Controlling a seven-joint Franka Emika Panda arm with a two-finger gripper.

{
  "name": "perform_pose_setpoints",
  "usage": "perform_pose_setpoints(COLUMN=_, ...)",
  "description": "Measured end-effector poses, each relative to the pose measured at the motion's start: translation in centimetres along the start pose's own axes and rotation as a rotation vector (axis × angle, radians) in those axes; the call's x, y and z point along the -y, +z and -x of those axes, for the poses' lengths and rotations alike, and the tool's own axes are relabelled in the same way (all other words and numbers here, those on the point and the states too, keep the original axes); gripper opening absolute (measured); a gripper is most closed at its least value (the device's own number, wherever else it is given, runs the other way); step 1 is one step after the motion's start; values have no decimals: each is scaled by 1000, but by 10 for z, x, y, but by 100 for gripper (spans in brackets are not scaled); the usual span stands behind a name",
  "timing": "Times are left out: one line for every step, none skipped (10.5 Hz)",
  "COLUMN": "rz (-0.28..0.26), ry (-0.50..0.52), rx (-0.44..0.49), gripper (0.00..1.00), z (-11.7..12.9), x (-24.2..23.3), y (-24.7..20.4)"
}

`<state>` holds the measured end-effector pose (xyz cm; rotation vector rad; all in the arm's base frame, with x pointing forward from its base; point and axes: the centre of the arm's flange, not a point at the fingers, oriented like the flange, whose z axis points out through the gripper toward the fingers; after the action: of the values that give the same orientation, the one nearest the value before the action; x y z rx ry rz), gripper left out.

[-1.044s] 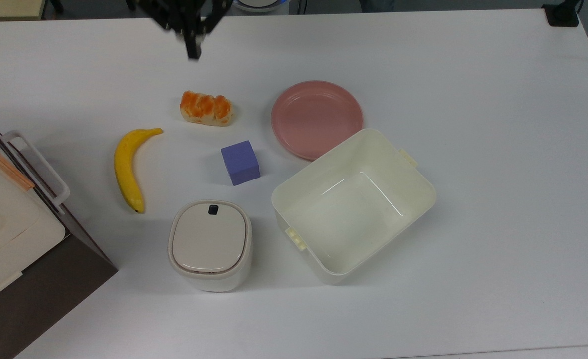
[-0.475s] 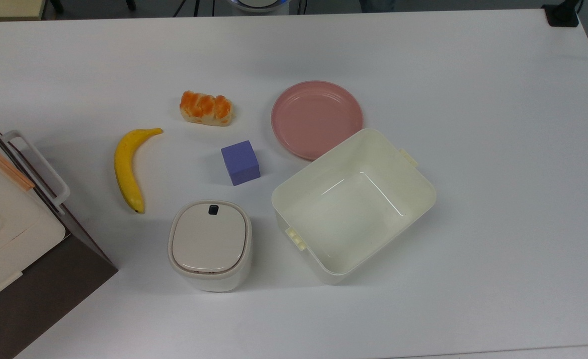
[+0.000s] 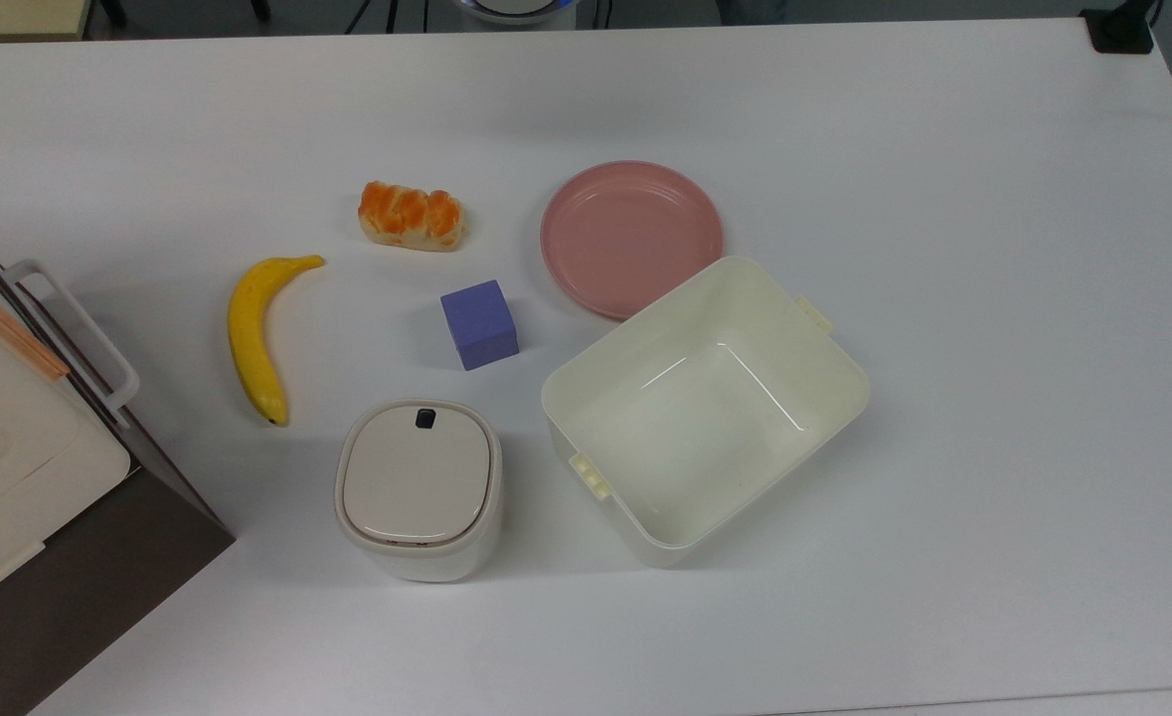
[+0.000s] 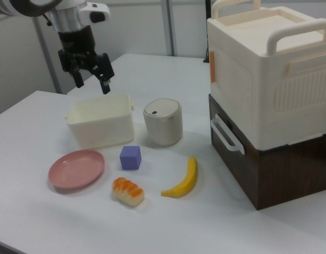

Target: Close the trash can

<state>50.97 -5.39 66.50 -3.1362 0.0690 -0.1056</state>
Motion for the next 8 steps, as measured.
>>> perform_pose_setpoints(rz=0, ry=-23, rx=-4, gripper=100, z=-3, x=-7, y=4)
perform_pose_setpoints(rz=-3, ry=-21, rx=-11, gripper=100, z=-7, x=-10, y=8)
perform_pose_setpoints(rz=-4, ry=-18, rx=-26, gripper=100, z=-11, x=-12, y=10)
perform_pose_setpoints(rz=-5, ry=17, rx=-35, gripper=100, z=-14, x=-14, y=11)
perform_pose_setpoints(rz=-6, ry=69, rx=-49, gripper=100, z=-16, x=-14, y=11)
perform_pose_setpoints(rz=-6, ry=100, rx=-67, gripper=100, z=-19, x=-15, y=10)
perform_pose_setpoints(rz=-6, ry=113, rx=-72, gripper=100, z=-20, x=-15, y=11)
perform_pose_setpoints(rz=-7, ry=115, rx=-69, gripper=100, z=-21, x=-15, y=12)
